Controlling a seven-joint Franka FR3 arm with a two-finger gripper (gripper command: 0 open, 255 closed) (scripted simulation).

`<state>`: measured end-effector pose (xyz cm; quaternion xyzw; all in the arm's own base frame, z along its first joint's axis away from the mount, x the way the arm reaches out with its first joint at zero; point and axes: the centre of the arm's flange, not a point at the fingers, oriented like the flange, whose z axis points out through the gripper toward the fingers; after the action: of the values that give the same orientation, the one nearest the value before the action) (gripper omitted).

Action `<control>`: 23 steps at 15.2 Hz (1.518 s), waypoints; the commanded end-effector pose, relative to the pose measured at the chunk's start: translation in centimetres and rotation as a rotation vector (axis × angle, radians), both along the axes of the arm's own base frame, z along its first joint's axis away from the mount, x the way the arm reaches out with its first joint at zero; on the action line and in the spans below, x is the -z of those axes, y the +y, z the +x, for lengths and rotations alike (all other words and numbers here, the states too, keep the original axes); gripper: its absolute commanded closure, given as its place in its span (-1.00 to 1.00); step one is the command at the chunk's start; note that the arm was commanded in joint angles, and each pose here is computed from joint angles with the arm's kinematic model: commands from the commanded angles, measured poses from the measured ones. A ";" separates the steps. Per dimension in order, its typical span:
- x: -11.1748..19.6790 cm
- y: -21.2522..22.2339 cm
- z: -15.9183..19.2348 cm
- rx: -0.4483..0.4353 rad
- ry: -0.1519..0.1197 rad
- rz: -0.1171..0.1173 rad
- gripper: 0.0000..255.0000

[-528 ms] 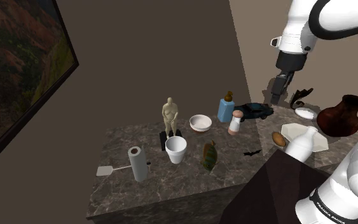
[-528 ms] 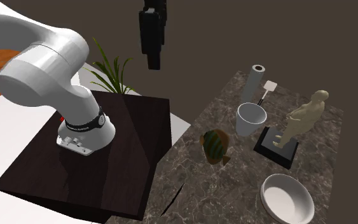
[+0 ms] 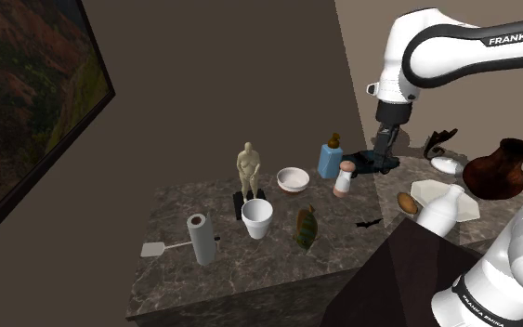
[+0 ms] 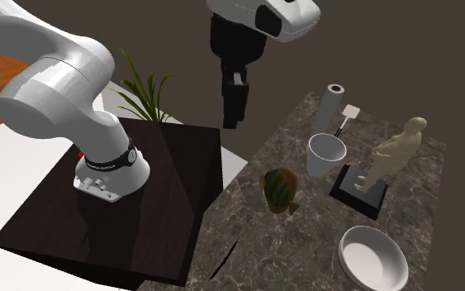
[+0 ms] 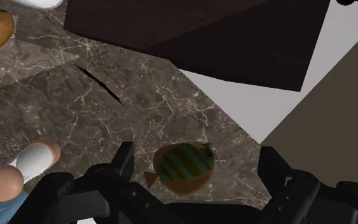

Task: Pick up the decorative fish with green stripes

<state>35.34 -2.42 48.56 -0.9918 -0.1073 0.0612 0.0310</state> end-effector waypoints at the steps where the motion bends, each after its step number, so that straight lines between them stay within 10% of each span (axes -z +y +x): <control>1: 2.5 -0.1 1.3 -0.029 0.022 0.020 -1.00; 23: 31.1 4.7 13.3 -0.338 0.269 0.234 -1.00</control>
<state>48.31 2.25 19.02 -0.9362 -0.2662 0.1792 0.1436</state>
